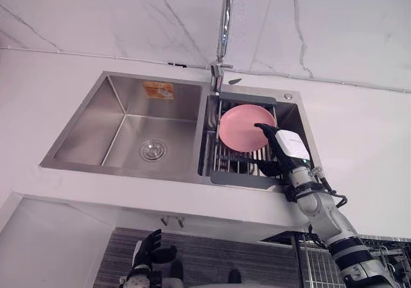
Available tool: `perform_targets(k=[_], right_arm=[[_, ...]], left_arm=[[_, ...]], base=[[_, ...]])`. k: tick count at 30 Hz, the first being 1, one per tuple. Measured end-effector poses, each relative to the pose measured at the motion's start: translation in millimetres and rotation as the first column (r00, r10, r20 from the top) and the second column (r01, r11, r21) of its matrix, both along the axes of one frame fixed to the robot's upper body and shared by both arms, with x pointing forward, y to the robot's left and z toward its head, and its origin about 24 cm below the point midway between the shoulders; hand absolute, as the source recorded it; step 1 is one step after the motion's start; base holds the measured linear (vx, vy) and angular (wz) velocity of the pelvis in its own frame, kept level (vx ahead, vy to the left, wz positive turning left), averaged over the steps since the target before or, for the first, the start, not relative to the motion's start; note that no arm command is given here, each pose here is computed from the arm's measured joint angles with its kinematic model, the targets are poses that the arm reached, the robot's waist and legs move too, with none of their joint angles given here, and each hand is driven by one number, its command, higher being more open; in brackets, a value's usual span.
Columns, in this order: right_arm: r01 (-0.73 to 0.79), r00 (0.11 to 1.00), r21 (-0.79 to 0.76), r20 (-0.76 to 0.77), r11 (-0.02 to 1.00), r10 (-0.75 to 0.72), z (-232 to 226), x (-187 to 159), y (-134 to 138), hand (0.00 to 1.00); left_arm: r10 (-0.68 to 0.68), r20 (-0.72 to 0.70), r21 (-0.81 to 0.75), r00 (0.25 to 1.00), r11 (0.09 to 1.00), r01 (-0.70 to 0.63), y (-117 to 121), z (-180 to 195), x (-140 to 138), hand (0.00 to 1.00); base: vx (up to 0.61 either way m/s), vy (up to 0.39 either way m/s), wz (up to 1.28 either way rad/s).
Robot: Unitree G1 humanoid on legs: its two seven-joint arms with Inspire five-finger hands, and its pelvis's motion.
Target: Walk over to the sink, pick up the cup, carry it to the dishwasher, place the cup inside the dishwasher, then close the dishwasher door
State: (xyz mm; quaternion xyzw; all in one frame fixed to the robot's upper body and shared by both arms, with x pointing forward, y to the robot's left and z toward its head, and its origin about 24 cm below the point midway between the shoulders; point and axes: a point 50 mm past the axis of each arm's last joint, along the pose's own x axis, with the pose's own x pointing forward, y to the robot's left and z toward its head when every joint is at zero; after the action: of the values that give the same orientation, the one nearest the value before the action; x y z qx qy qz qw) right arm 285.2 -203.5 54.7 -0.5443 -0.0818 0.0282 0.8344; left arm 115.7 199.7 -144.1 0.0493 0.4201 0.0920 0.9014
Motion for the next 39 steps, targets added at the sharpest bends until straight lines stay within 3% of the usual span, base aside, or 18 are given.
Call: perform_targets(k=[8, 9, 39], right_arm=[[0.008, 0.999, -0.015, 0.052, 1.000, -0.007, 17.7, 15.6, -0.3, 0.90], [0.013, 0.999, -0.017, 0.053, 1.000, -0.012, 18.4, 17.6, -1.0, 0.30], [-0.042, 0.989, 0.030, 0.144, 0.999, 0.037, 39.0, 25.8, 10.4, 0.30]], left_arm=[[0.004, 0.023, -0.005, 1.000, 1.000, -0.004, 0.0, 2.5, 8.4, 0.90], [0.004, 0.024, -0.006, 1.000, 1.000, -0.004, -0.1, 2.7, 9.1, 0.90], [0.004, 0.055, -0.016, 0.998, 1.000, -0.003, 0.2, 6.2, 14.7, 0.90]], base=[[-0.08, -0.001, 0.01], [-0.09, 0.004, 0.02], [-0.01, 0.000, -0.03]])
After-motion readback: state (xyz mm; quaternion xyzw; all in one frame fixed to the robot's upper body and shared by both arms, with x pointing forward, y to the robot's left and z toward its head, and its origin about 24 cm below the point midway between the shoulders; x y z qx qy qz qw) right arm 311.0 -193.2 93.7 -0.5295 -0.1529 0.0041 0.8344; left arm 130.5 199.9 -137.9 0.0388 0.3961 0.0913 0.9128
